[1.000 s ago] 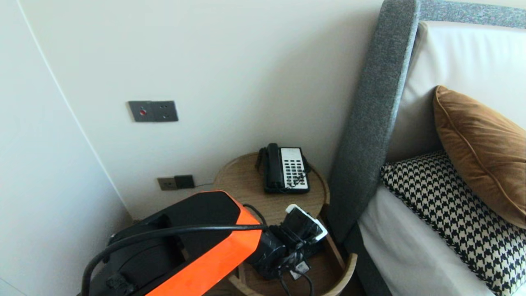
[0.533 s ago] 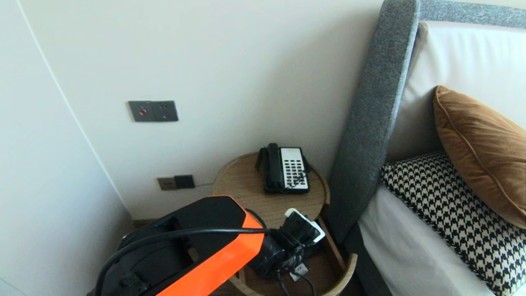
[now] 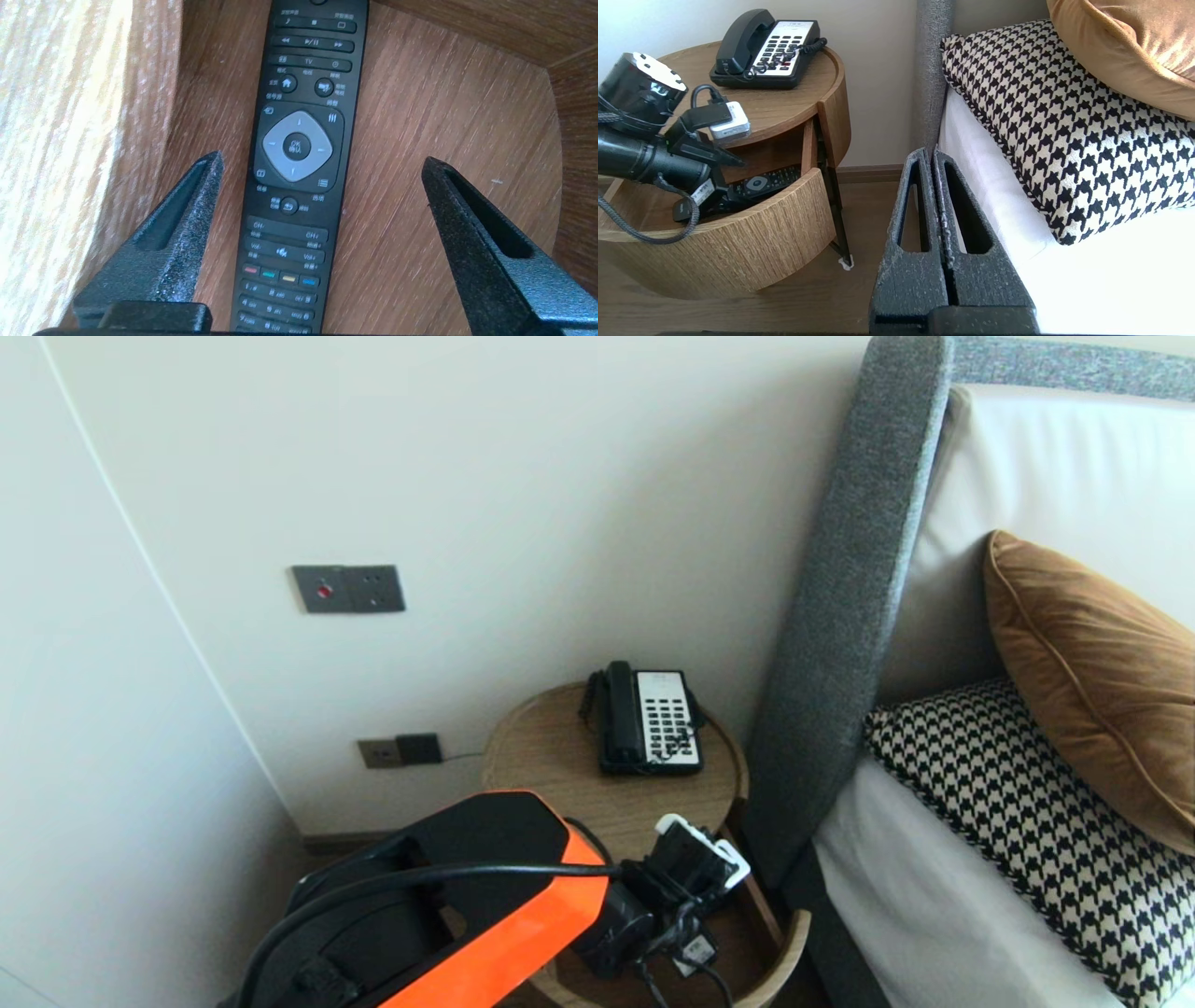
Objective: Take the remote control out of the drawer one by one and place them on the table
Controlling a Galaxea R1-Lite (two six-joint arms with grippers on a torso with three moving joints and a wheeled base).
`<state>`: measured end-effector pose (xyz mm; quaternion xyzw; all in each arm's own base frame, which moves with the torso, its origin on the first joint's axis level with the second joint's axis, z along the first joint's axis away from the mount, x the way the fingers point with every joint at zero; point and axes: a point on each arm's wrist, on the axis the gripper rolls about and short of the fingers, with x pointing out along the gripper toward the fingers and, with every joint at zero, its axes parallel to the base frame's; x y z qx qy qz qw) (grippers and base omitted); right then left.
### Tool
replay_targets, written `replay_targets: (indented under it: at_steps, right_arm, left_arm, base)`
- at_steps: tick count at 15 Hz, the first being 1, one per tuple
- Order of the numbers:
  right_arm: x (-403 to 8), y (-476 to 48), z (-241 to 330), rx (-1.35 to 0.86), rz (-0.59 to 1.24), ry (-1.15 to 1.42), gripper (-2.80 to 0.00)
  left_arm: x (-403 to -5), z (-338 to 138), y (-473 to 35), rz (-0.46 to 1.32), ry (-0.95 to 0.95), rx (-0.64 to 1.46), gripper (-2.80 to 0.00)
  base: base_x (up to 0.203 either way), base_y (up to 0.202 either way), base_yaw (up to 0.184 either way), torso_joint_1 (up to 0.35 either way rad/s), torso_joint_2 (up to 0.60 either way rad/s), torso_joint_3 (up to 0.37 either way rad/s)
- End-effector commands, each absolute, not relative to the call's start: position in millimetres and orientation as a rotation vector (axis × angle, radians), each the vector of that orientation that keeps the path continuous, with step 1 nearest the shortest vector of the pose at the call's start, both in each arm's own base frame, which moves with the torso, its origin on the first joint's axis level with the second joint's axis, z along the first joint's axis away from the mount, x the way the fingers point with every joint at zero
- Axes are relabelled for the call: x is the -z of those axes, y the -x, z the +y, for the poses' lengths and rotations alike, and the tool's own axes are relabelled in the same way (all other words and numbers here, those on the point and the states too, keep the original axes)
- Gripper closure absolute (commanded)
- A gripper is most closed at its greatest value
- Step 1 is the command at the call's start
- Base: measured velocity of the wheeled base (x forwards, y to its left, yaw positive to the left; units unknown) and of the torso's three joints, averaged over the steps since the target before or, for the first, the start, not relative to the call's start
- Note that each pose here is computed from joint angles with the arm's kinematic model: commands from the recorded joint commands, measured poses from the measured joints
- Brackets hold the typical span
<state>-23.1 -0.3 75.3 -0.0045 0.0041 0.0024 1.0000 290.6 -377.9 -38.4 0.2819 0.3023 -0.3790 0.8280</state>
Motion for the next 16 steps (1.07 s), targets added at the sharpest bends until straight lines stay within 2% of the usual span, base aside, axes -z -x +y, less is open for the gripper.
replay_targets:
  at_steps: [1,16]
  right_arm:
    - [-75,23,0,-0.005,0.005,0.009,0.00]
    - [-75,23,0,-0.005,0.003,0.009,0.00]
  left_arm:
    - [42,-375,-295,0.644,-0.597,0.791,-2.80]
    - [42,-375,-274,0.693,-0.589,0.824,-2.80]
  base:
    - [0.000,0.000,0.000,0.000,0.00,0.000]
    - [0.000,0.000,0.000,0.000,0.00,0.000]
